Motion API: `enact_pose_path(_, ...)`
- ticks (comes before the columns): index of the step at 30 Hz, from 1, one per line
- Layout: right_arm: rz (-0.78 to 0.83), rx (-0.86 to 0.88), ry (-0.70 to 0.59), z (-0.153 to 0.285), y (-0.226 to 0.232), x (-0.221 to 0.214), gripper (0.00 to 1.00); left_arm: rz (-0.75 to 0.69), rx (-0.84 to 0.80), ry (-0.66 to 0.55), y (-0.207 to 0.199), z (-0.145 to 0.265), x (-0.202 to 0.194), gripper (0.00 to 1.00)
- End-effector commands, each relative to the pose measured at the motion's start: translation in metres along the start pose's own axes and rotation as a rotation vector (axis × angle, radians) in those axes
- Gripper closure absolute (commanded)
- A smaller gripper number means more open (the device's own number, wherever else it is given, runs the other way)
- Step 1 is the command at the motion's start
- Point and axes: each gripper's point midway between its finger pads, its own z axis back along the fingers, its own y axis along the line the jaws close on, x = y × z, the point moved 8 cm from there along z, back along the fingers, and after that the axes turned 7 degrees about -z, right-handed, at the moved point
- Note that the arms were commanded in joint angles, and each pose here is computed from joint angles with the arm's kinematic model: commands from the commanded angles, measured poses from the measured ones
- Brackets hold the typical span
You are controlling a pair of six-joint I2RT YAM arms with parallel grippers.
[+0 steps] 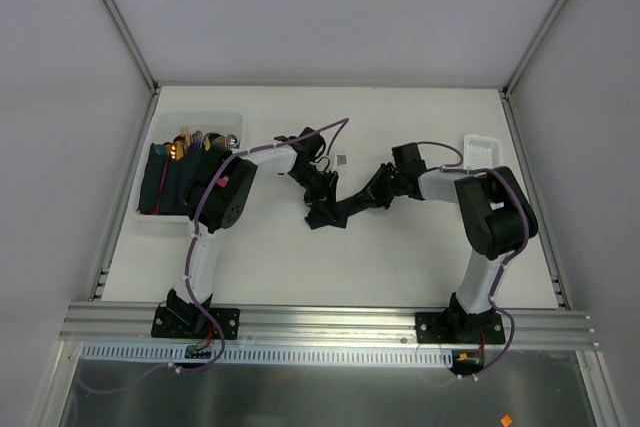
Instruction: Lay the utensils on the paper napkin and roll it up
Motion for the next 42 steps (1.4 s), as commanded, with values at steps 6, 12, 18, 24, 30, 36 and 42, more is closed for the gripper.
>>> enact_pose_path(6,0.033,-0.077,-0.035,0.019,-0.012,-0.003,0.89,0.084,0.126,0.054,0.036,-0.009,-0.013,1.00)
enact_pose_path(12,0.052,-0.029,-0.040,0.031,-0.002,0.000,0.94,0.088,0.119,0.060,0.037,-0.011,-0.013,1.00)
enact_pose_path(18,0.032,-0.069,-0.045,0.026,-0.016,0.009,1.00,0.081,0.114,0.055,0.036,-0.009,-0.013,1.00)
enact_pose_path(24,0.026,-0.110,-0.061,0.017,-0.028,0.014,1.00,0.059,0.111,0.041,0.031,-0.004,-0.011,1.00)
enact_pose_path(30,-0.006,-0.125,-0.065,0.011,-0.035,0.018,1.00,0.043,0.110,0.037,0.028,-0.002,-0.011,1.00)
enact_pose_path(36,-0.043,-0.167,-0.073,0.007,-0.046,0.020,1.00,-0.042,0.063,-0.030,-0.001,0.021,-0.001,1.00)
enact_pose_path(42,-0.060,-0.205,-0.087,0.007,-0.053,0.019,1.00,-0.147,0.024,-0.086,-0.045,0.041,-0.001,1.00)
